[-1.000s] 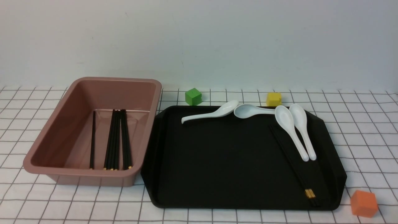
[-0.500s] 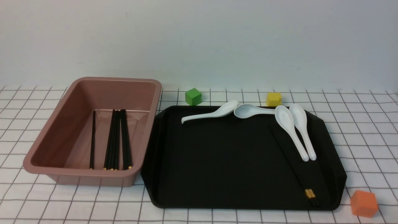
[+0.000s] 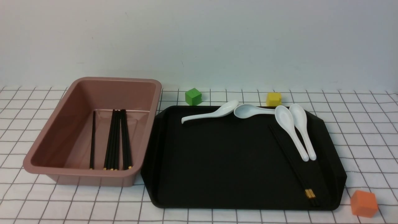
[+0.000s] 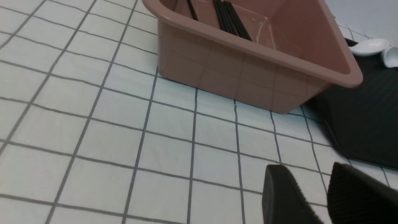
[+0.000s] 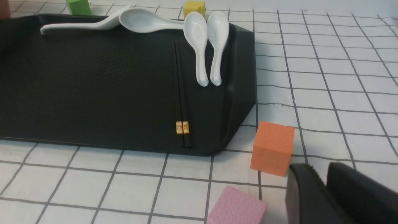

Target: On white black tablecloth take chopsticks from black tray and put them in box.

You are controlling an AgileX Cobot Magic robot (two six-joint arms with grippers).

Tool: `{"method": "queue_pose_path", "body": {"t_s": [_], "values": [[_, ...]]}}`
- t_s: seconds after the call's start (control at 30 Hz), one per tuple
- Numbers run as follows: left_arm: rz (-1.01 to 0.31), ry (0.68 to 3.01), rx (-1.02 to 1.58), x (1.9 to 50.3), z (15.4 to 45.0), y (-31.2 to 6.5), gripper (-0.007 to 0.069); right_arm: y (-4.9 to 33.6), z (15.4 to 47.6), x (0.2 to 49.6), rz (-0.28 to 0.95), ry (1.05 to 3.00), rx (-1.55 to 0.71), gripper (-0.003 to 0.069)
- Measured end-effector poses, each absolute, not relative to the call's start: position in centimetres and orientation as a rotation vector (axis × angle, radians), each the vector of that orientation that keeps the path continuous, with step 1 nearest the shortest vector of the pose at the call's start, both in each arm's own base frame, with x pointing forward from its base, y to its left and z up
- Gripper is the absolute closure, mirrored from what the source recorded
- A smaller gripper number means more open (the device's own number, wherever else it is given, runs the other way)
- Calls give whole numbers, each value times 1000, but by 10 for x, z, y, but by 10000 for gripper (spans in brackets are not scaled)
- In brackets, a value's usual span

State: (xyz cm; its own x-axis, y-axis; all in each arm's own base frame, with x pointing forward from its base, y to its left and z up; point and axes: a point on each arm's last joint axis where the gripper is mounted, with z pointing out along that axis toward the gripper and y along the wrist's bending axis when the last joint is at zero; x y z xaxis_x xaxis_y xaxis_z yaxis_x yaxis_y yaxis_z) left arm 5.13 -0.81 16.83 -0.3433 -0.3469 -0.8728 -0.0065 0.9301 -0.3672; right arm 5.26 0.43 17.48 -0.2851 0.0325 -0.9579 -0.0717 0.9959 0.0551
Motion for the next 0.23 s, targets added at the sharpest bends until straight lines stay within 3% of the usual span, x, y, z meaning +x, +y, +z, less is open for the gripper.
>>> {"method": "queue_pose_path", "body": {"t_s": [0.23], "values": [[-356,1897,-258,51,168,-8,387,4,175,53,101,1857,-28,513]]}}
